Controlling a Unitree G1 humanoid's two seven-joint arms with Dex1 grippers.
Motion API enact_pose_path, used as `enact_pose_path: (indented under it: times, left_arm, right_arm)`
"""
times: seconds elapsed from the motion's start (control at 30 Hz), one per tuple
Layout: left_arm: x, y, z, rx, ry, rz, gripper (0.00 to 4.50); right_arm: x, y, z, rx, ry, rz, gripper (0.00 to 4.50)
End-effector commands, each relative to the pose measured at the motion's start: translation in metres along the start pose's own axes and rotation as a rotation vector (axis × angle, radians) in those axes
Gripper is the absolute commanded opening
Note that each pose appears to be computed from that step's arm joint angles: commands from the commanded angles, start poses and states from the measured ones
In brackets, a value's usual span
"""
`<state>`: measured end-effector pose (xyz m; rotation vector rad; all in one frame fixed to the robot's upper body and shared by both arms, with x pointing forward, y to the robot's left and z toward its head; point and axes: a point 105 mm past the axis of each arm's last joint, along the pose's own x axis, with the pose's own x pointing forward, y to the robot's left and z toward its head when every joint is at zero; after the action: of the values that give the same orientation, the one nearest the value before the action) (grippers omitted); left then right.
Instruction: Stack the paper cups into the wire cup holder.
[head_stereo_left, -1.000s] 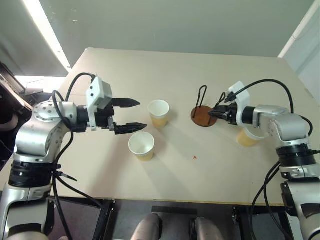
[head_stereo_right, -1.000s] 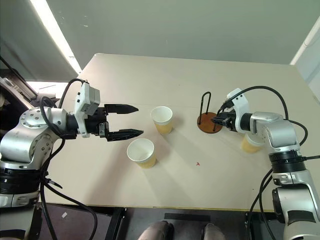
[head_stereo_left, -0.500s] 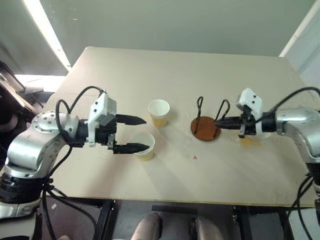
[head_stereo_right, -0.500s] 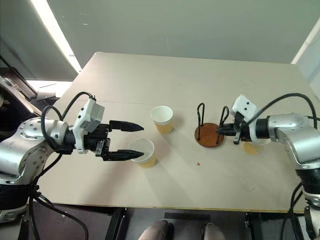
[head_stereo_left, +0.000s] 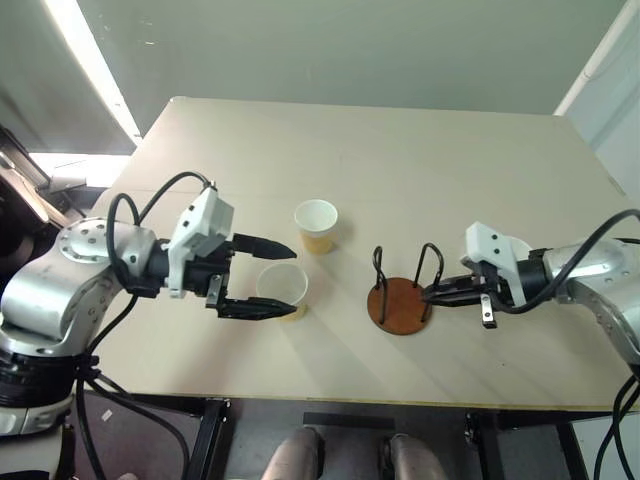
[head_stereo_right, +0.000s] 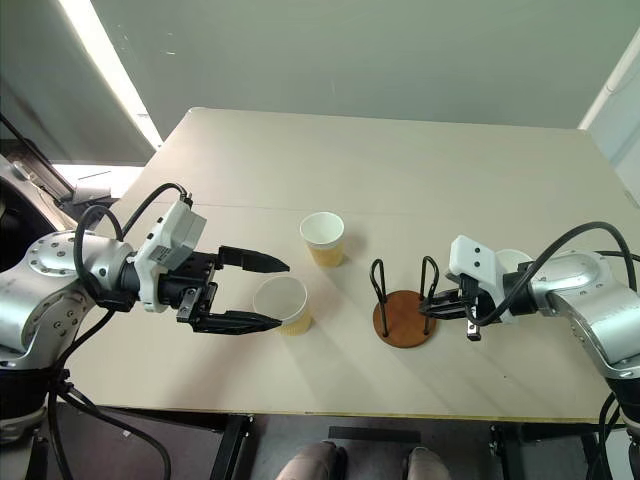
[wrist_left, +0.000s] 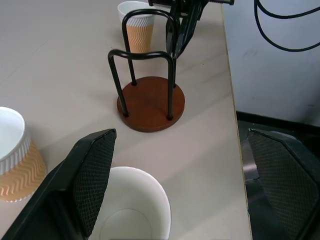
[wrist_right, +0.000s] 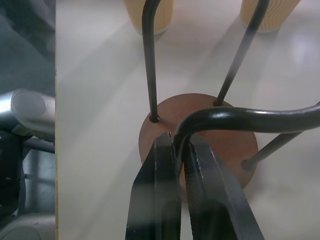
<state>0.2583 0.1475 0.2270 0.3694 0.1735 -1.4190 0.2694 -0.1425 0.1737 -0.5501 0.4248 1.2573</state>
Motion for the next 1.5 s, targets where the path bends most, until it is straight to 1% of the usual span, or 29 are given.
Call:
enact_pose_path:
  times: [0.03, 0.1, 0.13, 0.2, 0.23, 0.3, 0.37, 0.5, 0.57, 0.67, 0.77, 0.83, 0.93, 1.0, 1.2, 1.5]
  left_arm:
    - [0.0, -0.002, 0.01, 0.044, 0.007, -0.005, 4.5]
    - [0.0, -0.002, 0.011, 0.045, 0.006, -0.004, 4.5]
    - [0.0, -0.002, 0.011, 0.045, 0.006, -0.004, 4.5]
    - [0.0, -0.002, 0.011, 0.042, 0.004, -0.003, 4.5]
    - [0.0, -0.001, 0.011, 0.04, 0.002, -0.001, 4.5]
    - [0.0, -0.002, 0.011, 0.039, 0.001, 0.001, 4.5]
    - [0.0, -0.001, 0.011, 0.04, -0.003, 0.007, 4.5]
    - [-0.002, -0.001, 0.014, 0.074, 0.01, 0.027, 4.5]
    - [-0.002, -0.002, 0.013, 0.104, 0.044, 0.037, 4.5]
    - [0.0, -0.005, 0.009, 0.174, 0.124, 0.036, 4.5]
    - [0.003, -0.008, 0.007, 0.26, 0.204, 0.029, 4.5]
    - [0.007, -0.01, 0.006, 0.329, 0.266, 0.017, 4.5]
    - [0.01, -0.012, 0.004, 0.381, 0.32, 0.009, 4.5]
    - [0.011, -0.01, -0.002, 0.414, 0.387, 0.015, 4.5]
    - [0.011, -0.003, -0.019, 0.447, 0.506, 0.034, 4.5]
    - [0.012, 0.005, -0.033, 0.472, 0.562, 0.021, 4.5]
  right_arm:
    - [0.003, -0.003, -0.004, -0.051, 0.053, -0.017, 0.29]
    - [0.004, -0.002, -0.012, -0.048, 0.089, -0.008, 0.82]
    - [0.005, -0.002, -0.013, -0.046, 0.096, -0.004, 1.22]
    - [0.003, -0.003, -0.016, -0.043, 0.11, -0.008, 1.8]
    - [0.001, -0.005, -0.017, -0.045, 0.116, -0.023, 2.22]
    - [-0.004, -0.009, -0.017, -0.061, 0.127, -0.052, 2.84]
    - [-0.013, -0.012, -0.015, -0.067, 0.134, -0.067, 3.56]
    - [-0.042, -0.018, -0.011, -0.064, 0.167, -0.11, 3.56]
    - [-0.06, -0.021, -0.005, -0.064, 0.172, -0.138, 3.56]
    - [-0.08, -0.025, 0.012, -0.047, 0.127, -0.176, 3.56]
    - [-0.09, -0.027, 0.027, -0.027, 0.069, -0.19, 3.56]
    - [-0.092, -0.026, 0.034, -0.021, 0.038, -0.186, 3.56]
    - [-0.092, -0.024, 0.038, -0.006, 0.024, -0.175, 3.56]
    - [-0.09, -0.022, 0.038, 0.001, 0.029, -0.158, 3.56]
    - [-0.088, -0.017, 0.039, 0.013, 0.036, -0.121, 3.56]
    - [-0.084, -0.015, 0.041, 0.014, 0.02, -0.107, 3.56]
